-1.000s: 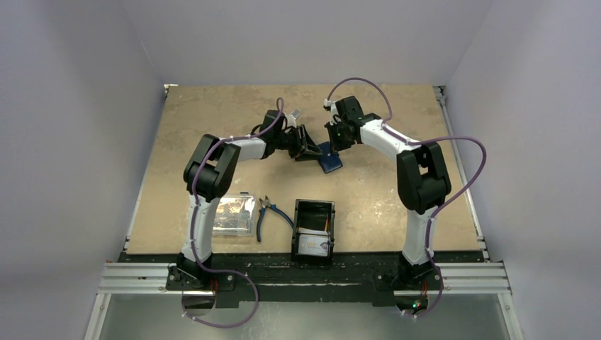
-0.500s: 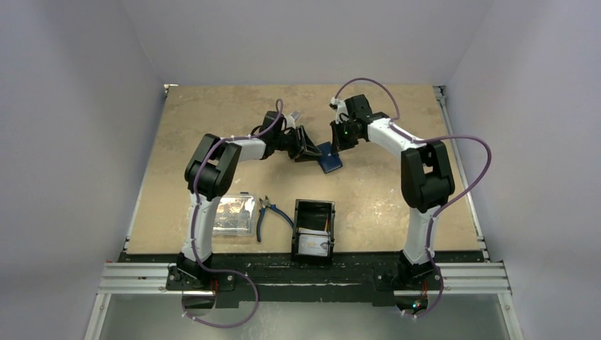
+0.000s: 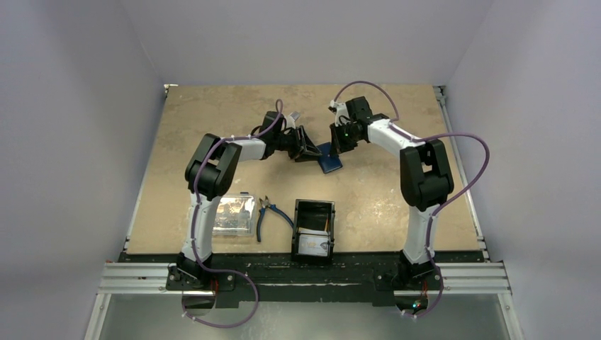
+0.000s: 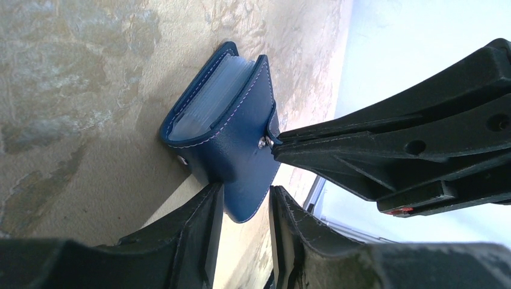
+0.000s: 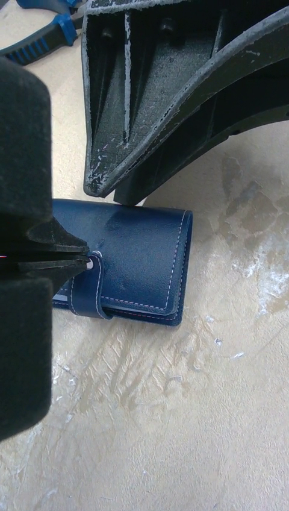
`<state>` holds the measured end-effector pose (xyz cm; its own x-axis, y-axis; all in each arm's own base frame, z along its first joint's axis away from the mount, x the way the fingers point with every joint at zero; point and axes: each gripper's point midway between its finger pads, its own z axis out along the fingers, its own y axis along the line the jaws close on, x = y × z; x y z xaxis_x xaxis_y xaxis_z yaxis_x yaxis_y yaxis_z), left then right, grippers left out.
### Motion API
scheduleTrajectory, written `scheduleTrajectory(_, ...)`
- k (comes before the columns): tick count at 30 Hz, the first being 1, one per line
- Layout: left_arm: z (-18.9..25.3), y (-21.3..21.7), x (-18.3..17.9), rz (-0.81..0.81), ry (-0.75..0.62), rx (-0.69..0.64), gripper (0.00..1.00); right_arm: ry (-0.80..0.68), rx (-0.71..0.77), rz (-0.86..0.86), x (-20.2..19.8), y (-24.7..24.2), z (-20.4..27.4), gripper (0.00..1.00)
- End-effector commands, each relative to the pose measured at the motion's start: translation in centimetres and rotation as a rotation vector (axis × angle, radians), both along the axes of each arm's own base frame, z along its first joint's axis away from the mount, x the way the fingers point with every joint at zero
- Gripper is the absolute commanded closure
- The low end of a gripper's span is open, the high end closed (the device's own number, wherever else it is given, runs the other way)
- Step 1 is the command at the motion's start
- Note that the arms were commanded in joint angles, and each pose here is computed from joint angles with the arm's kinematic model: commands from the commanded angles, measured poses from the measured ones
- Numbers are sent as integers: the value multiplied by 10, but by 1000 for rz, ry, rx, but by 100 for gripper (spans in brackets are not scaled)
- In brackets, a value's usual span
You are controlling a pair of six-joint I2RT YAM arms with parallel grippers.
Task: Put the credit cards into the card holder
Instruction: Close the card holder at the center of the board.
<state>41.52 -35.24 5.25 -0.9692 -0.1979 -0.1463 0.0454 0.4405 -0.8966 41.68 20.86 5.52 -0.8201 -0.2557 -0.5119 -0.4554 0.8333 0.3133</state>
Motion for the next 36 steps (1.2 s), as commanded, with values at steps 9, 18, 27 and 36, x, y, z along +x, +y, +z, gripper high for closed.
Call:
scheduleTrajectory(9, 2, 1, 5, 7, -24, -10, 63, 7, 106, -26, 1, 9, 10, 100)
scheduleTrajectory(18, 2, 1, 6, 8, -24, -12, 63, 50, 156, -3, -5, 6, 7, 100)
scheduleTrajectory(27, 2, 1, 5, 8, -21, -13, 63, 77, 147, 28, -9, 7, 1, 100)
scheduleTrajectory(36, 1, 0, 5, 8, -15, -18, 63, 102, 140, 50, -11, 10, -8, 100)
